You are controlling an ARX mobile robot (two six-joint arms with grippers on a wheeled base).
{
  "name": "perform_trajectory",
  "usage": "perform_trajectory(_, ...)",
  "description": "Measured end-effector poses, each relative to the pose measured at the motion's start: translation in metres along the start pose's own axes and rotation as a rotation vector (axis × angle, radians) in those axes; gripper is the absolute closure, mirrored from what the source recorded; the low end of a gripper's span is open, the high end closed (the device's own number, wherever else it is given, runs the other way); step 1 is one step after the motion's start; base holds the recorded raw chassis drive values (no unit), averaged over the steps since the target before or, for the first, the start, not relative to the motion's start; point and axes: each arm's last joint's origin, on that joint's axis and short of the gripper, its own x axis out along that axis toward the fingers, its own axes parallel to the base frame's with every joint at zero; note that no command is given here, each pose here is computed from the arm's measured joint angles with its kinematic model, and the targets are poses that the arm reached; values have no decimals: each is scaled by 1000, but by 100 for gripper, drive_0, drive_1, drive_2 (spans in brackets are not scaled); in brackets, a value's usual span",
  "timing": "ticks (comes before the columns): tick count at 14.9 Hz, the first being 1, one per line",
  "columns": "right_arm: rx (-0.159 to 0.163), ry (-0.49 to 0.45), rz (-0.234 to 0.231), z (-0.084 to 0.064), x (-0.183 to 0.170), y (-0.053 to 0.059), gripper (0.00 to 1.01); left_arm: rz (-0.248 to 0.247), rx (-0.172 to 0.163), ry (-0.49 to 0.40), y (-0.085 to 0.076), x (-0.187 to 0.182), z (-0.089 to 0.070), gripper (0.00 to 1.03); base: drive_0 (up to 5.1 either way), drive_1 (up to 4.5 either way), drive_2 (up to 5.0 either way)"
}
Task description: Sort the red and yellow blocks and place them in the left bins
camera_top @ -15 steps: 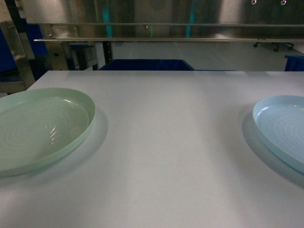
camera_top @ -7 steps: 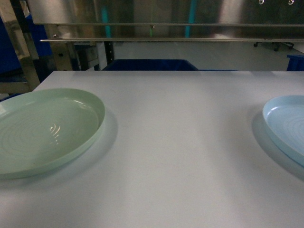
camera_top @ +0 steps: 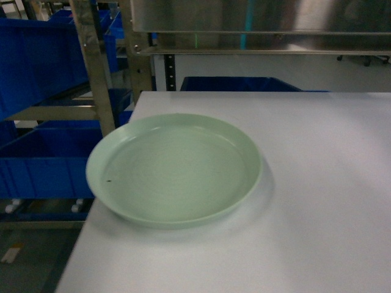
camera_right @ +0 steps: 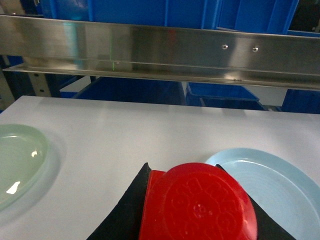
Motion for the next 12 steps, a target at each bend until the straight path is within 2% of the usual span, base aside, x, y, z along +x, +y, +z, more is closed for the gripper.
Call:
perform_trajectory(5, 0, 1, 0, 0, 0, 0, 73, 1, 0, -1, 0, 0, 0, 76, -478, 226, 226)
perform_trajectory(12, 0, 3, 0, 0, 1, 0, 73, 1, 0, -3, 0, 0, 0, 76, -476, 159, 335)
